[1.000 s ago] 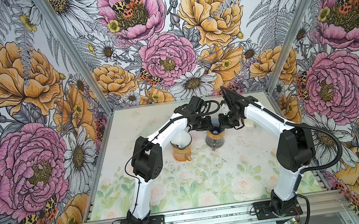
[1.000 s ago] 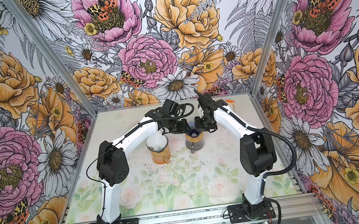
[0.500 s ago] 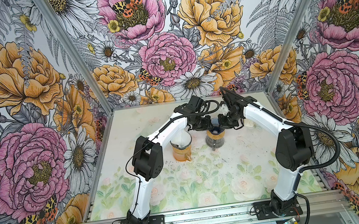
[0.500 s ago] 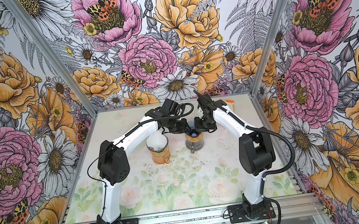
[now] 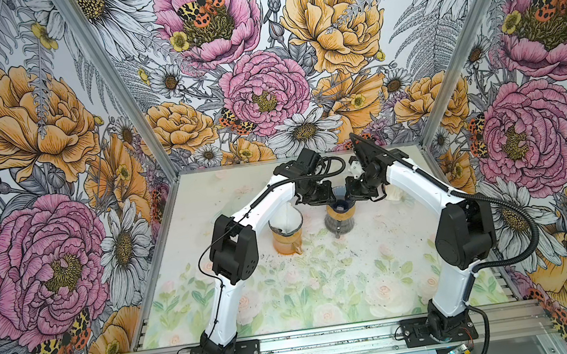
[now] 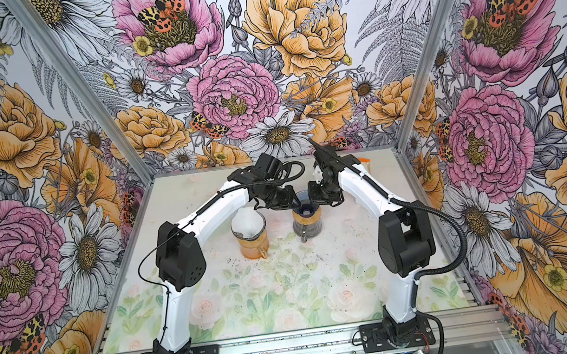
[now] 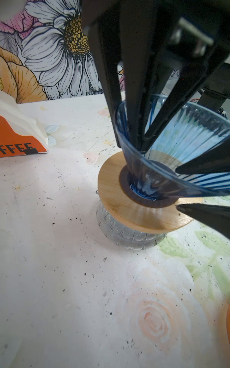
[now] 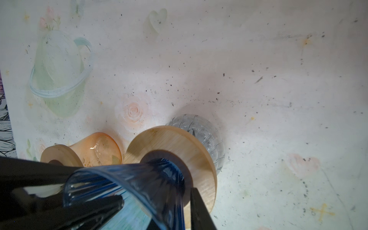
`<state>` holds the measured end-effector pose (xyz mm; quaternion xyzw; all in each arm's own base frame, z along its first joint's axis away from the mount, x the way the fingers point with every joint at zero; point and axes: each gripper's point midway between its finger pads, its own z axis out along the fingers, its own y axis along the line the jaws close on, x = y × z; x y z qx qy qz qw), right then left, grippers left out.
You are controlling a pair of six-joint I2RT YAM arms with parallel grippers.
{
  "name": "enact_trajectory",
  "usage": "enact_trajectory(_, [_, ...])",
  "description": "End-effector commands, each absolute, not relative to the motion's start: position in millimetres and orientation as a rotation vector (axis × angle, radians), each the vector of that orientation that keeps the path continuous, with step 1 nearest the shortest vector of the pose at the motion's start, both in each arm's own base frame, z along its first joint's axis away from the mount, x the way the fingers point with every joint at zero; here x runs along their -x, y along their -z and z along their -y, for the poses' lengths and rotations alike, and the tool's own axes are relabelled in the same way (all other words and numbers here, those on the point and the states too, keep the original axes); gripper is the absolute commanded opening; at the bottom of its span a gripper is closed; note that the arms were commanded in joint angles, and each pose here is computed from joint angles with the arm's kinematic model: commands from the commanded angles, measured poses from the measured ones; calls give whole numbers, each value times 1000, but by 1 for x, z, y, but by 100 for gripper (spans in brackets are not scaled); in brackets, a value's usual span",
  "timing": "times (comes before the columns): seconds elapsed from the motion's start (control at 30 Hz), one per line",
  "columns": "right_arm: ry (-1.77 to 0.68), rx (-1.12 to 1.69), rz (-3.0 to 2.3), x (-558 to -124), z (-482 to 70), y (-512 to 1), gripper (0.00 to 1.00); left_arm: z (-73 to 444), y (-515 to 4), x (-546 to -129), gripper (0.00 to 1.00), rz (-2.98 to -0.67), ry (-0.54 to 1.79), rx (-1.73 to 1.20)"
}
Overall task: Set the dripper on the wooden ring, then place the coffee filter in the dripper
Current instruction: 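Hold the blue dripper in the holder with both grippers and press it down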
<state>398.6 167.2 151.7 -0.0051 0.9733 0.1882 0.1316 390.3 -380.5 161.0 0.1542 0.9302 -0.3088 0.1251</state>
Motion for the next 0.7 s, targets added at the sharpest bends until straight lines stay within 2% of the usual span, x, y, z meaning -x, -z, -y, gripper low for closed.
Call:
enact_trajectory(0.0, [-562,18,-2773,-405,-167,-171,24,381,-168,-396,29,-2695,903,-444])
enact_trajectory(0.27, [-516,6,-2746,-401,-160,-185,26,380,-185,-397,33,-2652,899,-451])
enact_trajectory(0.53, [-442,7,-2750,-394,-154,-188,25,371,-179,-394,33,-2668,844,-454])
enact_trajectory(0.67, [-427,22,-2735,-393,-155,-192,25,366,-189,-394,45,-2639,808,-455])
